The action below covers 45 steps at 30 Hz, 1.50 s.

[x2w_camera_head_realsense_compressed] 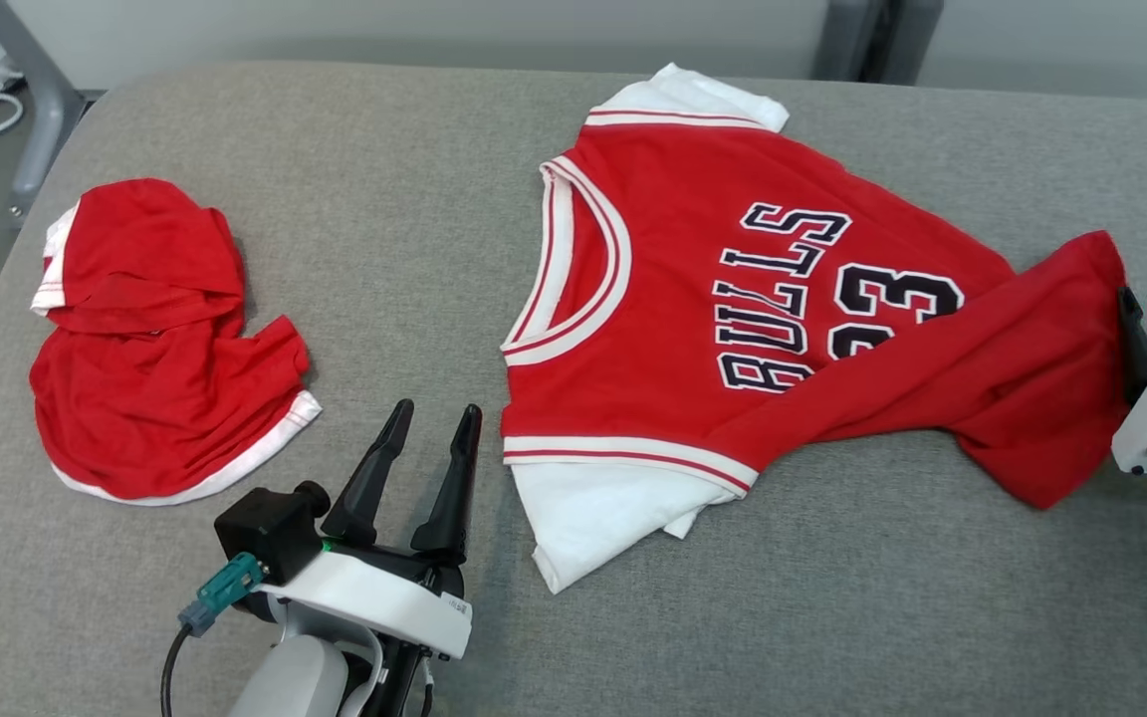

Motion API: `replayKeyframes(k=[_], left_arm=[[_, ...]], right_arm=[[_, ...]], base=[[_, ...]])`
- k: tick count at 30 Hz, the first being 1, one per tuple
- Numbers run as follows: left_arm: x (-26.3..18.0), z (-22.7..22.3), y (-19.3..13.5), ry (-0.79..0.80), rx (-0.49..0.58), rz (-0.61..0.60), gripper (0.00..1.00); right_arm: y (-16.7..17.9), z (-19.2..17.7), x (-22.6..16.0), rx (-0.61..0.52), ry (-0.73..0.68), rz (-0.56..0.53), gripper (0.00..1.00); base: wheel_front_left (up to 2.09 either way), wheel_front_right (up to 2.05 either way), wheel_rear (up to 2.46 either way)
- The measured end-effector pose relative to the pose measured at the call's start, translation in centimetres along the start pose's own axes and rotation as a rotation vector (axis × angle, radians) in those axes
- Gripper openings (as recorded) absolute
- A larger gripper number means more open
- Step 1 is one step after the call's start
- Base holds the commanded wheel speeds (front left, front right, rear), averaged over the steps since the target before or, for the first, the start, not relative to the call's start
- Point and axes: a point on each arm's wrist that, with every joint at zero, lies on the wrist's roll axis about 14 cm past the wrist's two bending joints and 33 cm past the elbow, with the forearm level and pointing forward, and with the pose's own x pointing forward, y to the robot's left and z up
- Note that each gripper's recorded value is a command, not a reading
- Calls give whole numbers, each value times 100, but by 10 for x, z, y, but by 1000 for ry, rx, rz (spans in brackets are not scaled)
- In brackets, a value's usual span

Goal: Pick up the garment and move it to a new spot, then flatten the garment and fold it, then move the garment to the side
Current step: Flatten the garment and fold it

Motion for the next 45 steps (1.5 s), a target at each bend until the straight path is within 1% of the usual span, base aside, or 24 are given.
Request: replayKeyframes(k=[4, 5, 8, 15, 18, 24, 28, 30, 34, 39, 42, 45], left_arm=[[3, 0, -14, -2, -7, -40, 100], [4, -1, -21, 1, -7, -61, 100], [5, -2, -31, 1, -6, -90, 100], [2, -4, -42, 3, -1, -116, 100], [2, -8, -42, 16, 7, -120, 100], [-1, -20, -36, 56, 15, -99, 100], [-5, -41, -29, 137, 25, -74, 100], [-8, -55, -28, 201, -8, -67, 100], [-13, -73, -39, 294, -5, -117, 100], [-22, -89, -35, 390, 76, -159, 100], [-29, -99, -34, 448, 91, -169, 100], [-32, -101, -26, 470, 97, -146, 100]], right_arm=[[-11, 7, -23, 51, -79, -29, 100], [-19, 6, -37, 67, -103, -50, 100], [-33, 5, -59, 99, -143, -88, 100], [-19, -4, -101, 202, -214, -98, 100], [-12, -9, -111, 203, -219, -92, 100], [1, -8, -113, 192, -235, -71, 100], [5, -5, -113, 192, -247, -65, 100], [7, -5, -112, 189, -246, -62, 100], [8, -6, -110, 192, -246, -62, 100], [8, -9, -109, 193, -240, -66, 100], [7, -10, -108, 189, -237, -67, 100], [8, -11, -108, 184, -235, -67, 100]], base=[[0, 0, 0], [0, 0, 0], [0, 0, 0], [0, 0, 0], [0, 0, 0], [0, 0, 0], [0, 0, 0], [0, 0, 0], [0, 0, 0], [0, 0, 0], [0, 0, 0], [0, 0, 0]])
